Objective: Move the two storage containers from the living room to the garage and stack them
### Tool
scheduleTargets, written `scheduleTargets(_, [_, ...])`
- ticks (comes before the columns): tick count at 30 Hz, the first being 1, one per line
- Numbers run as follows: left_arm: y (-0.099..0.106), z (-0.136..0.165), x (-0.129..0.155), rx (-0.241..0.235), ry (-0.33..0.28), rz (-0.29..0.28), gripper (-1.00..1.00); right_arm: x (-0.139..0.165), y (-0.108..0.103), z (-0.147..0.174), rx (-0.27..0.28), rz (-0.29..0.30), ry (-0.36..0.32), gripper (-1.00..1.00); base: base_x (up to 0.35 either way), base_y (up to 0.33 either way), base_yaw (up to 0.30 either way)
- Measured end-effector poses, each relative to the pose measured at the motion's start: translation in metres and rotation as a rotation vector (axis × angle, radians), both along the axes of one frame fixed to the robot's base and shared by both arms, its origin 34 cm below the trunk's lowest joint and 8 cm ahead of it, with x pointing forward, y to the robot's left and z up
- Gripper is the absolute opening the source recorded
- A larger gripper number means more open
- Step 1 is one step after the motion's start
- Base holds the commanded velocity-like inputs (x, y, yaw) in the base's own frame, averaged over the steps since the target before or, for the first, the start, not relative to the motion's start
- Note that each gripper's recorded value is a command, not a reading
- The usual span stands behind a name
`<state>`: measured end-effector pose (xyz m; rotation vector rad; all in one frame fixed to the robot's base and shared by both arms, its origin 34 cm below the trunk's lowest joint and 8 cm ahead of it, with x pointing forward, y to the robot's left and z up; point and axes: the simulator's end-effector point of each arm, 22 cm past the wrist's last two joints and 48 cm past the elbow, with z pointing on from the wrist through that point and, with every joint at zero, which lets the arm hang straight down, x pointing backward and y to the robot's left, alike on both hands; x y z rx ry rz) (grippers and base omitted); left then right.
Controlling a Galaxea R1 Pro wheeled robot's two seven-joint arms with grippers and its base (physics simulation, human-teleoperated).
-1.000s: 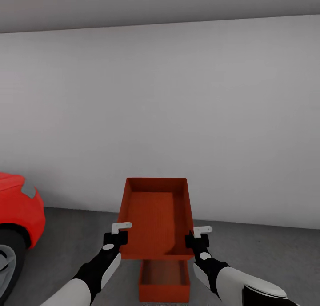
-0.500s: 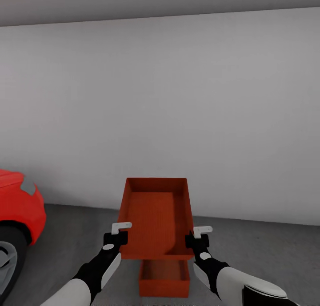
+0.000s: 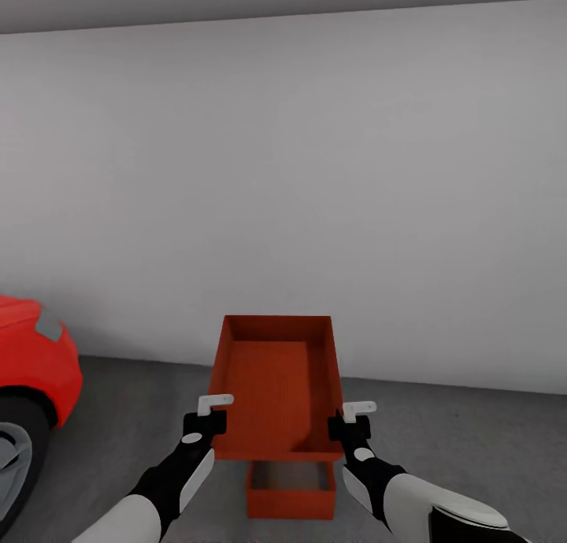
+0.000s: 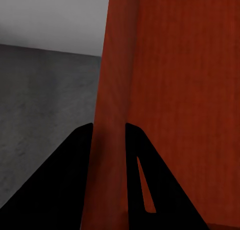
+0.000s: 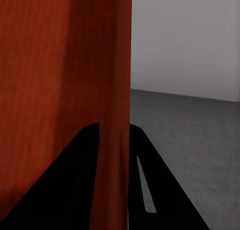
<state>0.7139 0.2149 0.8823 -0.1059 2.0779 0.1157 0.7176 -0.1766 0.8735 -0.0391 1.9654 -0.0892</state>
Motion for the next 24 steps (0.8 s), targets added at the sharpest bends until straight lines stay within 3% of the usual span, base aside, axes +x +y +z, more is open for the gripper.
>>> scheduleTargets(24, [0.0,-0.023,-0.004,-0.001,0.04,0.001,-1.0,-0.004,0.0,-0.023,-0.001,0.001,0.04,-1.0,0.248,0.0,0.0])
